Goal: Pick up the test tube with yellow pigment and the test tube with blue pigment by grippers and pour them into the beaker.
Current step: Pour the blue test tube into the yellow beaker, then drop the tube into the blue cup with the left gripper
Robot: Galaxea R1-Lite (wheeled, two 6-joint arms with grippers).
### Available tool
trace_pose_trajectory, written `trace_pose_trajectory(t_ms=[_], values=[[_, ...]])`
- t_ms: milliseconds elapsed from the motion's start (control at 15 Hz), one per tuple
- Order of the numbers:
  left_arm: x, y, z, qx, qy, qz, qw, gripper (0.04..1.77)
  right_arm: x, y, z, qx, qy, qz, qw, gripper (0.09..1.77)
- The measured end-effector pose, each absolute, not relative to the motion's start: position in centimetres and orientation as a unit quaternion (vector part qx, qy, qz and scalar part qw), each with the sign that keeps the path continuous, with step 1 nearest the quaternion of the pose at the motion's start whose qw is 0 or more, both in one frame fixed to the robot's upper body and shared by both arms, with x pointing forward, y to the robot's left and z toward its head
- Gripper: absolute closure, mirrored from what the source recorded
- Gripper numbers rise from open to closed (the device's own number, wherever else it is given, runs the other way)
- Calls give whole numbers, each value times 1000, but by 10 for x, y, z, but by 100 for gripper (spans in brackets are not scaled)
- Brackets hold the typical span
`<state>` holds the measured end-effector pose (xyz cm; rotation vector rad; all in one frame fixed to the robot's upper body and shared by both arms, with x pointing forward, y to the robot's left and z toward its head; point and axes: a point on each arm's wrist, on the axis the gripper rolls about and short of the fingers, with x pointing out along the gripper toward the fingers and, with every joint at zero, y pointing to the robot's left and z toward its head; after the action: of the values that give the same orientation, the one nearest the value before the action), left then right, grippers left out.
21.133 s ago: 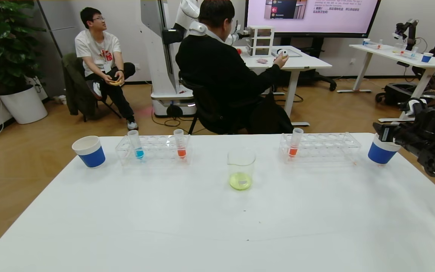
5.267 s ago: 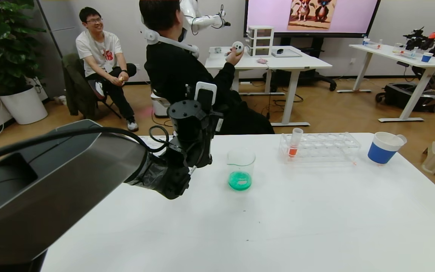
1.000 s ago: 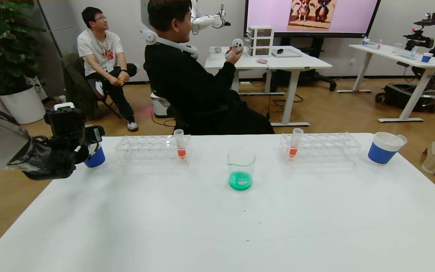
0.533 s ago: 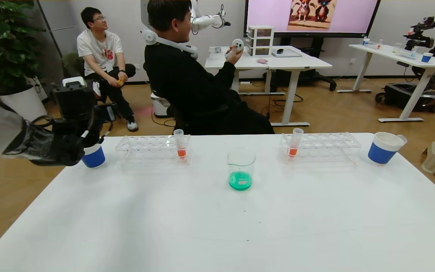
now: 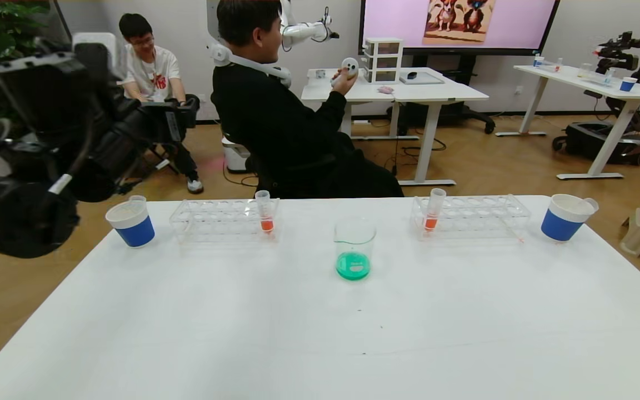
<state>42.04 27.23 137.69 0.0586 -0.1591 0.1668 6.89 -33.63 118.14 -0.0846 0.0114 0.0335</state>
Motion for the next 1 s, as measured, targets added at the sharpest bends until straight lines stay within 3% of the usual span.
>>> trace_pose_trajectory(t_ms=[467,733,1000], values=[[278,331,1420,71,-85,155,982,6,69,-336,1181,-43,6,17,999,13],[197,342,1410,73,-92,183,976,6,69,-336,1181,-42,6,17,999,13],[129,341,1380,79,-64,183,978,6,69,-336,1181,-42,6,17,999,13]])
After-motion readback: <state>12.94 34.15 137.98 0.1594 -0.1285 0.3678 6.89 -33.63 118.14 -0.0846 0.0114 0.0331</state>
